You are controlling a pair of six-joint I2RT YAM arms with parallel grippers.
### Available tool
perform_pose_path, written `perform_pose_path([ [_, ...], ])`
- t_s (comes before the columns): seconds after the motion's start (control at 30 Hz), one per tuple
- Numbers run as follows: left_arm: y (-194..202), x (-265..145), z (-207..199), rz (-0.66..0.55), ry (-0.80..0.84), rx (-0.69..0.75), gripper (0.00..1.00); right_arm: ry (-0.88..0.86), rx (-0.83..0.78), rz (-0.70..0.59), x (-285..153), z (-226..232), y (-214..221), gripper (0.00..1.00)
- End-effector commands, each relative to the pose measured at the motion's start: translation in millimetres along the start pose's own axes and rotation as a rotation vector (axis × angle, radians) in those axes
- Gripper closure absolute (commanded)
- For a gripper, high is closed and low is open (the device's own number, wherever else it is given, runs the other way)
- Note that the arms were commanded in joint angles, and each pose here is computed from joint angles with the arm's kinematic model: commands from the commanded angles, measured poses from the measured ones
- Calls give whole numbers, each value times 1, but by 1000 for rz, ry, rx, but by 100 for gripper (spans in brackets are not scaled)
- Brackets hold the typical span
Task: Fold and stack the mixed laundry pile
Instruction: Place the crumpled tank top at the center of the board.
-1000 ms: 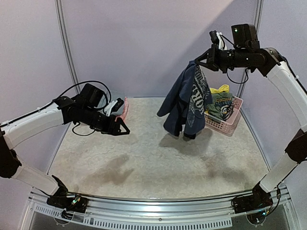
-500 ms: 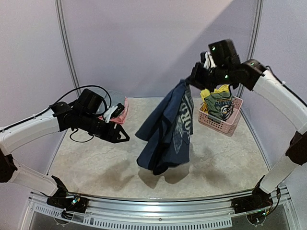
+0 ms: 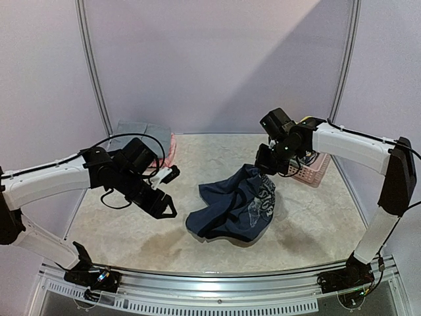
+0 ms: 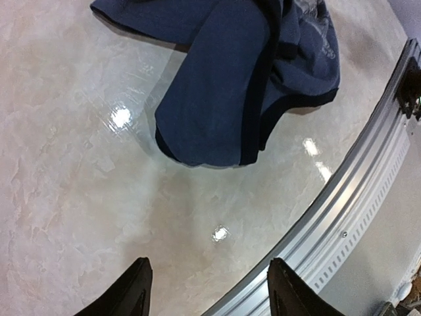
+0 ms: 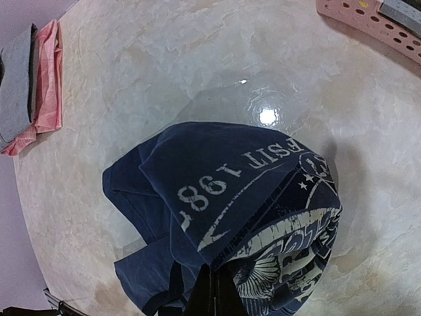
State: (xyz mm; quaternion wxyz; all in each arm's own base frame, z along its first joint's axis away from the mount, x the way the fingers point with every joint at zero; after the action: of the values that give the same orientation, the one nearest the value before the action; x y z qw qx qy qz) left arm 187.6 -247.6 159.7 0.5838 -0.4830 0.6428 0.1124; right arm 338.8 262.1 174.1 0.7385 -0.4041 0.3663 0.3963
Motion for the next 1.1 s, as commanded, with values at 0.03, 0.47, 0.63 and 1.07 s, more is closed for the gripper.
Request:
perform_pose_path([
  [0.03, 1, 12, -5, 37, -66, 29, 41, 92, -89, 37, 5, -37, 12, 100],
  [0.47, -59, 51, 13, 46, -199, 14, 43, 145, -156, 59, -14, -90, 30, 86],
  [0.63, -78, 71, 27, 78, -193, -3, 43, 151, -164, 33, -26, -88, 23, 78],
  [1.07, -59, 70, 18, 132, -73, 38, 44, 5, -194, 25, -66, -62, 20, 38],
])
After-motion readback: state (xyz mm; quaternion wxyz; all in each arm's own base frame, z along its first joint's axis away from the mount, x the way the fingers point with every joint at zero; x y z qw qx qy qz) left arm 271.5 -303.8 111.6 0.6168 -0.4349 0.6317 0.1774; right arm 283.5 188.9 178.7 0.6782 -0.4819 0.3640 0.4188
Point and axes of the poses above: each gripper's point midway between its finger pads, its own x axis out along the fingers, its own z axis along the line the jaws close on, y = z × x, the point moved 2 cm from there along -x, back along the fingers, and after that the axes turned 2 degrees about x, right-handed, at the moved point
